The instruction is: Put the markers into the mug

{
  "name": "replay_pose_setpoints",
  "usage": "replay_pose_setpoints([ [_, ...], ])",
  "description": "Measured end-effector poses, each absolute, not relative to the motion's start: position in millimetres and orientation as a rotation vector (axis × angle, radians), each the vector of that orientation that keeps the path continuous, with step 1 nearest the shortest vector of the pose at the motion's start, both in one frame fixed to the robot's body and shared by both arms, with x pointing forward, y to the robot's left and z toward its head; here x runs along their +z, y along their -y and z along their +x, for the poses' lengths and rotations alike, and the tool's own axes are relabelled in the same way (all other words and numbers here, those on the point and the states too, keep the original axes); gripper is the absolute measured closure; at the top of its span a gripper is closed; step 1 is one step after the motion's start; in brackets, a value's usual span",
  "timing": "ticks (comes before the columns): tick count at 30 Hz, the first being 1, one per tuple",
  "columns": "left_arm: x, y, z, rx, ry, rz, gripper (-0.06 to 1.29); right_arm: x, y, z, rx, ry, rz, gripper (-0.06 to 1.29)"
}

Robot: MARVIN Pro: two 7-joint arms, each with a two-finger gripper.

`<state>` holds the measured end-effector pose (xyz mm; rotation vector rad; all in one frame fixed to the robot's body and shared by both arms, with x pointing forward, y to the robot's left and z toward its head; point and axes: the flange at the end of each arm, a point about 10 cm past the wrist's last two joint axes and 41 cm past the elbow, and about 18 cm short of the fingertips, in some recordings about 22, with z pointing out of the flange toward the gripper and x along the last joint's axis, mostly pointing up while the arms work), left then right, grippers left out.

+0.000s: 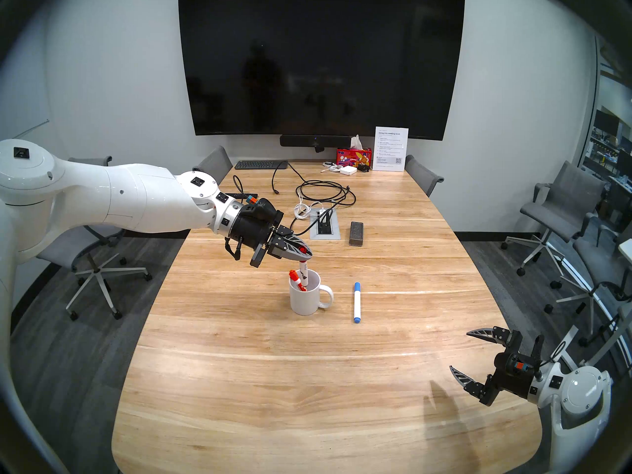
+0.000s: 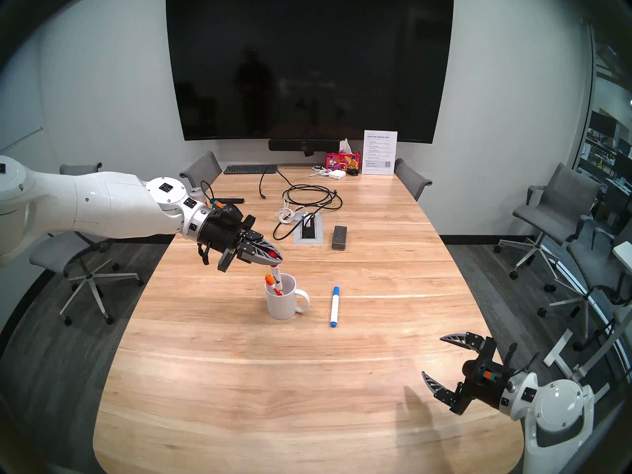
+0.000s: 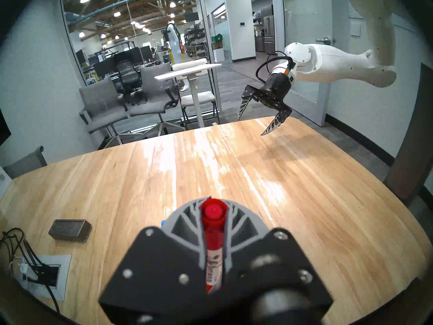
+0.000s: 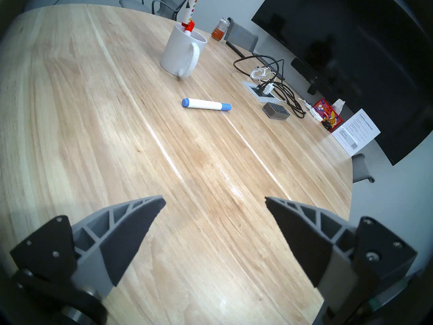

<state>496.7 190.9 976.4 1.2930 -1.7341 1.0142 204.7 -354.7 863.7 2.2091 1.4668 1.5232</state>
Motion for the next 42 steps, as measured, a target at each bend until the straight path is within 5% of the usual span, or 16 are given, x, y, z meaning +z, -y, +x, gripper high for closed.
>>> replay_pose_setpoints([
  [33,887,-211,493,0.900,1.601,1.504,1.15,864,355,205,1.523,-1.467,2.209,0.02],
  [35,886,-211,492,0.903,1.595,1.509,0.99,864,355,205,1.523,-1.467,2.209,0.02],
  [37,886,-211,491,0.904,1.590,1.511,0.51,864,355,205,1.523,-1.467,2.209,0.02],
  [38,885,-212,489,0.904,1.584,1.513,0.02,864,355,205,1.523,-1.467,2.209,0.02],
  [42,885,-215,484,0.905,1.573,1.516,-0.03,864,355,205,1.523,-1.467,2.209,0.02],
])
